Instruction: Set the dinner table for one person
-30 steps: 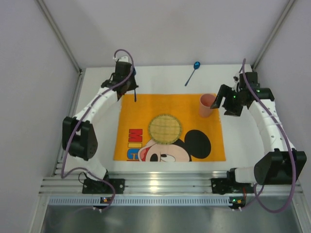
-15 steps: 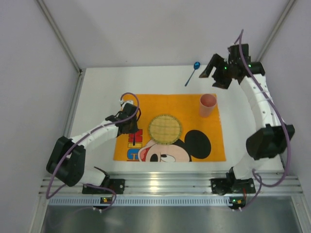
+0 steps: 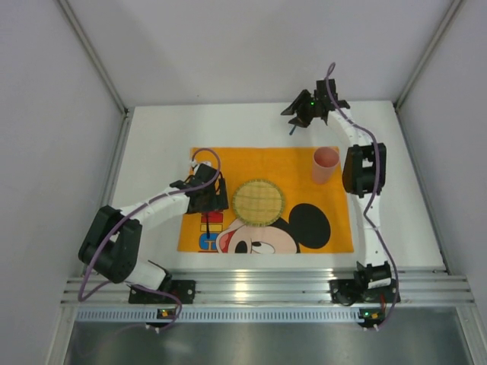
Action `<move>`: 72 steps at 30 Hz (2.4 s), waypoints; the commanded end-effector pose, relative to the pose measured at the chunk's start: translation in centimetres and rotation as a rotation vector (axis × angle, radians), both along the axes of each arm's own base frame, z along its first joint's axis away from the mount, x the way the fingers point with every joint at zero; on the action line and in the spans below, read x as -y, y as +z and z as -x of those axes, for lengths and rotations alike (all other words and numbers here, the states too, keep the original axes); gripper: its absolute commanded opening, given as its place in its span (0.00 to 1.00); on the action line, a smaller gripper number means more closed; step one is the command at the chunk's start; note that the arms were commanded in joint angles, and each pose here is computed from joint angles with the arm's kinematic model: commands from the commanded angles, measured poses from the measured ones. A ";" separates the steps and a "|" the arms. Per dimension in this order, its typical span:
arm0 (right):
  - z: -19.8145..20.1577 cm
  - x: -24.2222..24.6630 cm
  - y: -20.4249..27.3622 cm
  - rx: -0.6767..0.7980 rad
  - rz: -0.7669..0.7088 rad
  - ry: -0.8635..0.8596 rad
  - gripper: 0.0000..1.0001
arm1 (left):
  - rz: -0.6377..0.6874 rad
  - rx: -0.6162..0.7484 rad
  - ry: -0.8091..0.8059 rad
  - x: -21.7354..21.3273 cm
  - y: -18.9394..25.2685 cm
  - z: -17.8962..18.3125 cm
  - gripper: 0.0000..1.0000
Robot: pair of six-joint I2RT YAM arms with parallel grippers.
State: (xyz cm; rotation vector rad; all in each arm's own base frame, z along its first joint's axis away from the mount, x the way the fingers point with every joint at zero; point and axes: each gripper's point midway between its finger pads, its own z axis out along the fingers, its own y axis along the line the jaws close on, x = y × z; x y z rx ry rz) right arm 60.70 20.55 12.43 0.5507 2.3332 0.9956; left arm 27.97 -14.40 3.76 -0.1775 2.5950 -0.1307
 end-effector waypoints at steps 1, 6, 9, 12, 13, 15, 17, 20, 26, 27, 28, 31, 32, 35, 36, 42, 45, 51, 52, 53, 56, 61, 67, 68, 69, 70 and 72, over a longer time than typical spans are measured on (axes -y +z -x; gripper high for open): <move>-3.5 -4.1 6.4 0.227 -0.158 -0.005 0.46 | 0.042 0.049 -0.069 1.3 2.2 -0.9 0.93; -5.8 -4.0 3.1 0.234 -0.157 -0.070 0.34 | 0.034 0.078 -0.083 1.0 3.2 -1.4 0.93; -6.6 -3.2 1.8 0.240 -0.131 -0.113 0.34 | 0.028 0.062 -0.078 0.5 2.7 -1.7 0.92; -8.1 -1.3 0.7 0.257 -0.111 -0.190 0.33 | 0.009 0.026 -0.059 -0.2 1.9 -2.2 0.92; -8.7 -0.2 0.5 0.257 -0.112 -0.225 0.32 | -0.001 0.006 -0.040 -0.8 1.3 -2.4 0.92; -9.9 1.6 -0.4 0.261 -0.100 -0.290 0.30 | 0.001 0.000 -0.019 -1.0 1.6 -3.4 0.92; -10.7 4.1 -1.9 0.232 -0.073 -0.365 0.29 | 0.005 -0.009 0.003 -1.1 1.5 -4.5 0.92; -11.3 7.5 -3.9 0.186 -0.040 -0.428 0.28 | 0.004 -0.047 -0.003 -0.4 1.0 -5.7 0.91; -10.5 11.0 -6.5 0.104 0.025 -0.425 0.19 | -0.004 -0.085 -0.020 0.9 0.7 -8.1 0.90; -10.0 11.2 -7.1 0.084 0.050 -0.415 0.18 | -0.005 -0.089 -0.026 1.1 0.6 -8.3 0.90; -9.9 11.4 -7.0 0.080 0.061 -0.413 0.17 | -0.002 -0.097 -0.031 1.4 0.6 -8.9 0.90; -9.4 12.0 -6.5 0.079 0.086 -0.385 0.14 | -0.001 -0.110 -0.042 2.0 0.4 -9.8 0.89; -9.3 11.2 -5.3 0.102 0.064 -0.350 0.14 | 0.005 -0.108 -0.044 2.2 0.5 -9.9 0.89; -10.0 8.3 0.7 0.287 -0.115 -0.235 0.15 | 0.016 -0.098 -0.055 2.6 0.7 -10.4 0.88; -10.6 7.4 4.0 0.384 -0.187 -0.224 0.18 | 0.013 -0.099 -0.059 2.7 0.7 -10.5 0.88; -10.6 3.0 7.2 0.424 -0.345 -0.191 0.26 | -0.013 -0.099 -0.044 1.9 0.8 -9.9 0.88; -10.3 1.3 2.6 0.305 -0.319 -0.214 0.22 | -0.032 -0.081 -0.040 1.3 1.5 -9.7 0.88; -8.5 2.7 -6.4 0.023 -0.154 -0.331 0.00 | -0.098 -0.064 -0.006 -1.4 2.9 -8.8 0.89; -8.3 3.2 -6.7 0.012 -0.127 -0.343 0.00 | -0.104 -0.062 0.005 -1.8 3.1 -8.6 0.89; -7.9 4.3 -7.4 -0.015 -0.071 -0.369 0.00 | -0.111 -0.064 0.019 -2.4 3.2 -8.4 0.89; -7.3 6.7 -8.0 -0.052 -0.001 -0.425 0.00 | -0.105 -0.057 0.071 -4.1 3.6 -8.0 0.89; -6.8 11.3 -8.7 -0.104 0.027 -0.492 0.00 | -0.089 -0.045 0.105 -5.4 3.7 -8.2 0.89; -4.0 18.8 -8.4 -0.179 0.115 -0.573 0.00 | -0.054 -0.053 0.067 -4.3 3.2 -9.2 0.88; -2.6 19.7 -9.7 -0.223 0.150 -0.578 0.00 | -0.047 -0.053 0.061 -4.1 3.2 -9.3 0.88; -1.7 21.0 -10.0 -0.234 0.176 -0.577 0.00 | -0.042 -0.056 0.058 -4.0 3.0 -9.3 0.88; -0.8 21.7 -10.2 -0.249 0.189 -0.581 0.00 | -0.027 -0.054 0.049 -3.6 2.9 -9.5 0.88; 1.8 23.4 -11.1 -0.301 0.195 -0.584 0.00 | -0.015 -0.058 0.040 -3.3 2.6 -9.6 0.88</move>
